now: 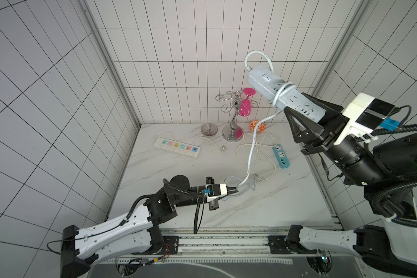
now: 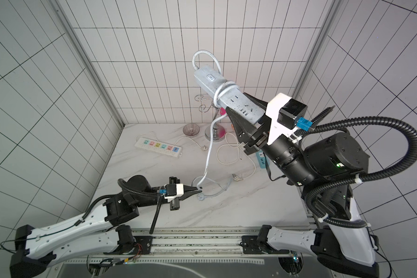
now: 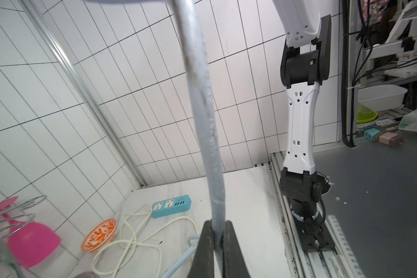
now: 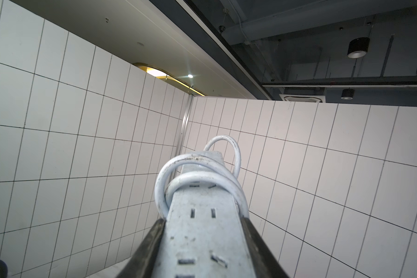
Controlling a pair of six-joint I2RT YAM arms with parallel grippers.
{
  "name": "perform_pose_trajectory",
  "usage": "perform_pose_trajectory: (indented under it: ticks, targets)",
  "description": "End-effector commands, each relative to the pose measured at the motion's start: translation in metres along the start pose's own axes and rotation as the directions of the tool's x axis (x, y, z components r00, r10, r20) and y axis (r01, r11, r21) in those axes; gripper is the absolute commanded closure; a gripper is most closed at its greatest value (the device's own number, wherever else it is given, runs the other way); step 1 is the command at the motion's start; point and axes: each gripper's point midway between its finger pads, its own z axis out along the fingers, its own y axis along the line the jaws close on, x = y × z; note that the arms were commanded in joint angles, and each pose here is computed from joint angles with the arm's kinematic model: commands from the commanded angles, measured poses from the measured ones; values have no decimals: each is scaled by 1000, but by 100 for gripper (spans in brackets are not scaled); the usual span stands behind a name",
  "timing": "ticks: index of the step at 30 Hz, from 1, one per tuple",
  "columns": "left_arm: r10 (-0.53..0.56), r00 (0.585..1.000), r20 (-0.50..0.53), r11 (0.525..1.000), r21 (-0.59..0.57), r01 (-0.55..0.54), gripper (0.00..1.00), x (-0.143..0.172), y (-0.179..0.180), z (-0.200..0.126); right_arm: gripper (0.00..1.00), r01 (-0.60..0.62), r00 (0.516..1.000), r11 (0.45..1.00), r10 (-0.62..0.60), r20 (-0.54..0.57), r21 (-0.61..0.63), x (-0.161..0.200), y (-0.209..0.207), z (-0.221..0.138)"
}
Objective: Wrap the cord around the power strip
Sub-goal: Wrap the power cord around the power strip.
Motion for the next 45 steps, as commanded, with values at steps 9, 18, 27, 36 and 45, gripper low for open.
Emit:
perform_pose_trajectory:
  ticks: [9, 18, 27, 36, 45]
  targets:
    - [263, 951, -162, 939, -182, -291, 100, -49, 43, -52, 100, 141, 977, 987, -127, -174, 71, 34, -12, 3]
    - [453, 879, -148, 827, -301, -476, 100, -130, 72, -86, 100, 178, 944, 984, -165, -284, 20, 72, 1, 5]
    - [572, 808, -143, 700, -429, -571, 100, -193, 93, -118, 100, 186, 875, 978, -208, -436, -93, 127, 20, 10]
    - [627, 738, -251, 592, -461, -660, 100, -219, 122, -109, 100, 40, 827, 964, -179, -533, -263, 179, 56, -3]
    - [629, 695, -348, 525, -469, -710, 100, -224, 162, -105, 100, -214, 847, 838, -97, -523, -503, 171, 113, -44]
